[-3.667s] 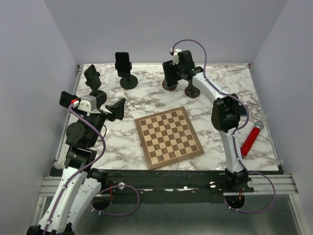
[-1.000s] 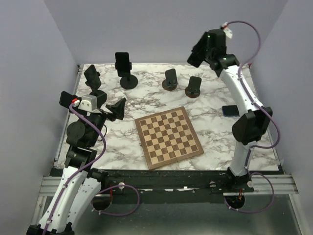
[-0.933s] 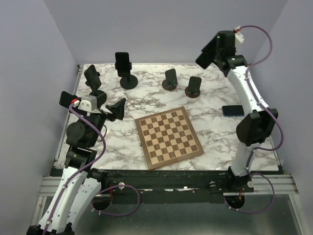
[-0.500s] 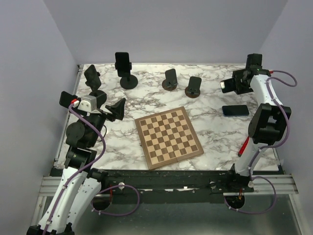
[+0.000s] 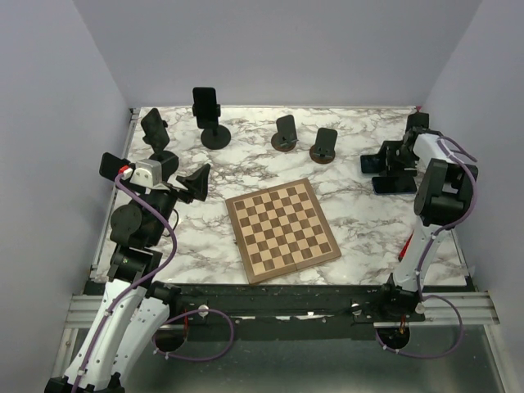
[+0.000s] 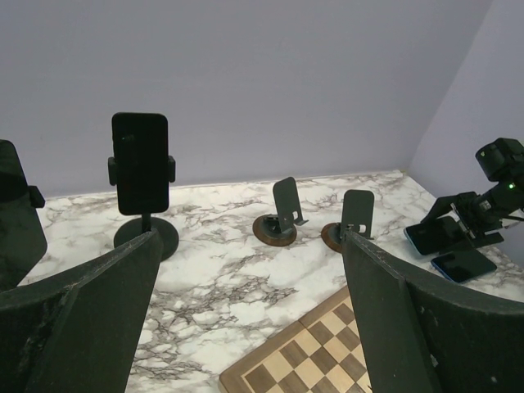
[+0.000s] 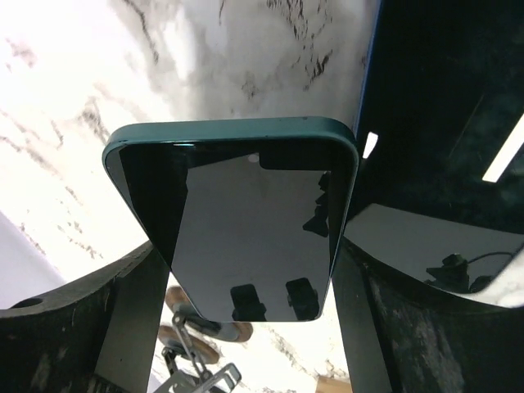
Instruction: Remove the phone from the phone stand
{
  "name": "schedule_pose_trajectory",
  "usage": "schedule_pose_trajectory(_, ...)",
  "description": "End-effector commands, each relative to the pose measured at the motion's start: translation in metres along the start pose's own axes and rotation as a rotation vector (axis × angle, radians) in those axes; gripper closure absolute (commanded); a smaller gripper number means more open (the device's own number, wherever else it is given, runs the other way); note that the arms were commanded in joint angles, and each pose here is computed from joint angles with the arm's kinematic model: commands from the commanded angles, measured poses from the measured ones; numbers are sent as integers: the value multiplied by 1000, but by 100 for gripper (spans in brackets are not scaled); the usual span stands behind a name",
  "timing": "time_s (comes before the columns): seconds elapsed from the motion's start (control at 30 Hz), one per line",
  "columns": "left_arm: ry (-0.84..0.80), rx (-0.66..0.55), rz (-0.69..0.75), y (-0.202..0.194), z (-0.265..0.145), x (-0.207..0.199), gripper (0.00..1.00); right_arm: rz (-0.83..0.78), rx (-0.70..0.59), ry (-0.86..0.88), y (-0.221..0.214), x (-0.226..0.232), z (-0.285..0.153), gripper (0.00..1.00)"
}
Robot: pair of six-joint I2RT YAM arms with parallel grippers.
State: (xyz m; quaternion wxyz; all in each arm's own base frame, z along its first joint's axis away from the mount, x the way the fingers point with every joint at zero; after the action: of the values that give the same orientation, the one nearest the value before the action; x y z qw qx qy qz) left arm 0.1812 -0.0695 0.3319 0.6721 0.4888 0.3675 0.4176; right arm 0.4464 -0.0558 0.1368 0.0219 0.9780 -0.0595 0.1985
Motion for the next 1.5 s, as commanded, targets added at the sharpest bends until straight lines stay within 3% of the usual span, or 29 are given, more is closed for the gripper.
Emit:
schedule_pose_trajectory(0.0, -23, -33, -3, 13, -1, -4, 1, 30, 29, -5, 8, 13, 12, 99)
schedule_pose_trajectory(0.2, -21, -30, -2, 12, 0, -4, 1, 42, 10, -23, 13, 10, 23, 98)
schedule_pose_trajectory(0.7, -25, -28, -3, 12, 0, -4, 1, 29, -56, -82, 28, -4, 29, 70)
schedule_pose_trajectory(1.1, -23, -28, -4, 12, 0, -4, 1, 30, -104, -105, 47, -8, 37, 67)
schedule_pose_trajectory(1.47, -25, -24, -7, 11, 1, -4, 1, -9, -44, -98, 44, -12, 49, 53)
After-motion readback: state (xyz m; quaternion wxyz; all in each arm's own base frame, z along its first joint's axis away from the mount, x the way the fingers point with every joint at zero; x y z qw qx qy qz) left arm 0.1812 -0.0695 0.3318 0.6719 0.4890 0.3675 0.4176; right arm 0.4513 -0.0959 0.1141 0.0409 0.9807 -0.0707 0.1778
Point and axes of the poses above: each gripper's point midway between its finger pads, its own z axis out along the fingers, its own x axis along the line the jaws close on, y = z × x, the point moved 9 cm from there along -z, back along the fingers, and after that the axes turned 6 degrees about z, right-handed, at the moved point
